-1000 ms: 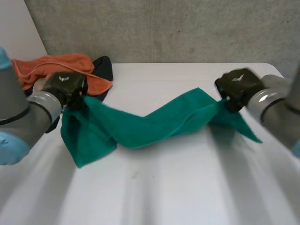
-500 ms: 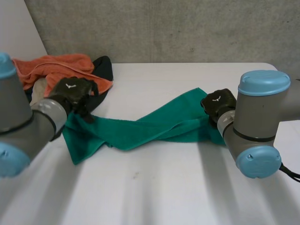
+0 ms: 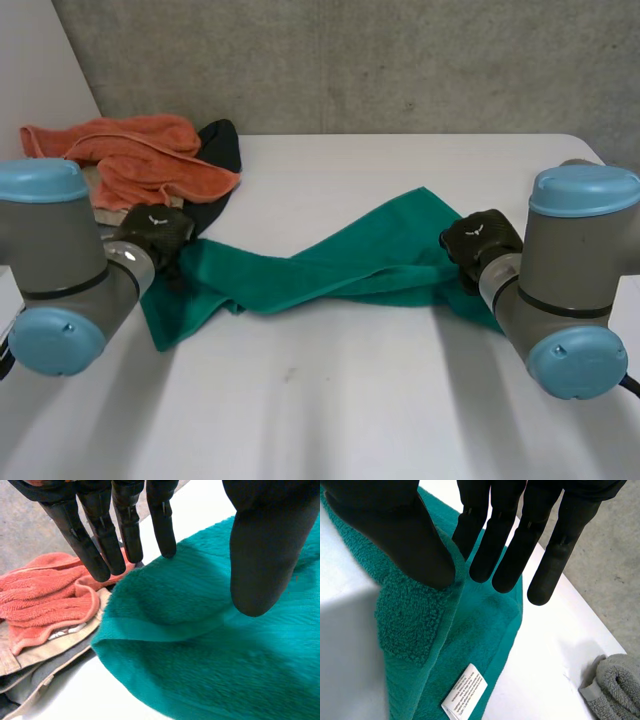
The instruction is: Fold the laundry.
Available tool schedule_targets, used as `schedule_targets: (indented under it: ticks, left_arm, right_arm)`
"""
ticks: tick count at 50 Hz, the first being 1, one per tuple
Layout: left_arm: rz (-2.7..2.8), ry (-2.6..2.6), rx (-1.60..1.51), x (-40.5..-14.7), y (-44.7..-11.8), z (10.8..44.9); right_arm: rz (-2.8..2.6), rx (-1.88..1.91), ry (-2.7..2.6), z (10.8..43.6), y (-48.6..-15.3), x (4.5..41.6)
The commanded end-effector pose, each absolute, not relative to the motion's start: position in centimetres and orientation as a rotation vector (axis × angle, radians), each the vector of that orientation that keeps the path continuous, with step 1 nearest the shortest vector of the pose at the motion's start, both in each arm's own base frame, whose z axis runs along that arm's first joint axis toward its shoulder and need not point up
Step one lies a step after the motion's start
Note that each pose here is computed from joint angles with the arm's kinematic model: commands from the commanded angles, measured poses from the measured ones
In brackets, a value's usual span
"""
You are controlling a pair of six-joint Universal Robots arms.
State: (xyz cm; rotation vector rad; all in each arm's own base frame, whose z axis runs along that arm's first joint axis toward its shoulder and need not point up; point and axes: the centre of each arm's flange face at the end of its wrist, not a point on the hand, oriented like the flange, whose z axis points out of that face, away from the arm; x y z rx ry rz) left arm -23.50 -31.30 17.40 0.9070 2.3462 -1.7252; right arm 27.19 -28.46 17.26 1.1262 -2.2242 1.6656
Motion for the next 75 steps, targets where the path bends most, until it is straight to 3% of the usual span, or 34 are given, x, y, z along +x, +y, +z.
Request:
schedule_targets:
  ticks: [1,20,26,31,37,44,53,62,75]
  left_arm:
    - [-1.666,2.374,0.967,-23.7,-33.0,15.6]
    - [-1.677,2.35,1.069,-26.4,-34.7,14.1]
    - [-1.708,2.362,1.057,-26.3,-33.9,16.8]
    - [-1.801,2.4,0.984,-25.7,-32.8,20.3]
    - [-1.858,2.424,0.929,-25.3,-31.8,22.2]
    - [-1.864,2.439,0.908,-24.7,-31.8,22.5]
    - [-1.85,2.456,0.901,-24.4,-32.1,22.3]
    - [-1.862,2.446,0.877,-23.9,-32.6,22.8]
    - [-1.852,2.437,0.822,-22.9,-33.8,22.9]
  right_arm:
    - [1.672,1.134,-2.223,17.3,-28.3,27.3]
    - [1.668,1.145,-2.237,16.4,-28.8,27.5]
    - [1.688,1.088,-2.276,16.5,-29.5,27.0]
    - [1.779,0.803,-2.441,18.1,-30.5,25.5]
    - [1.764,0.427,-2.623,20.9,-31.4,21.7]
    - [1.451,0.199,-2.876,19.9,-30.7,18.0]
    - [1.35,0.299,-3.008,16.3,-28.6,18.1]
    - [1.49,0.691,-2.819,14.5,-26.7,19.9]
    - [1.569,1.097,-2.438,13.4,-28.6,19.8]
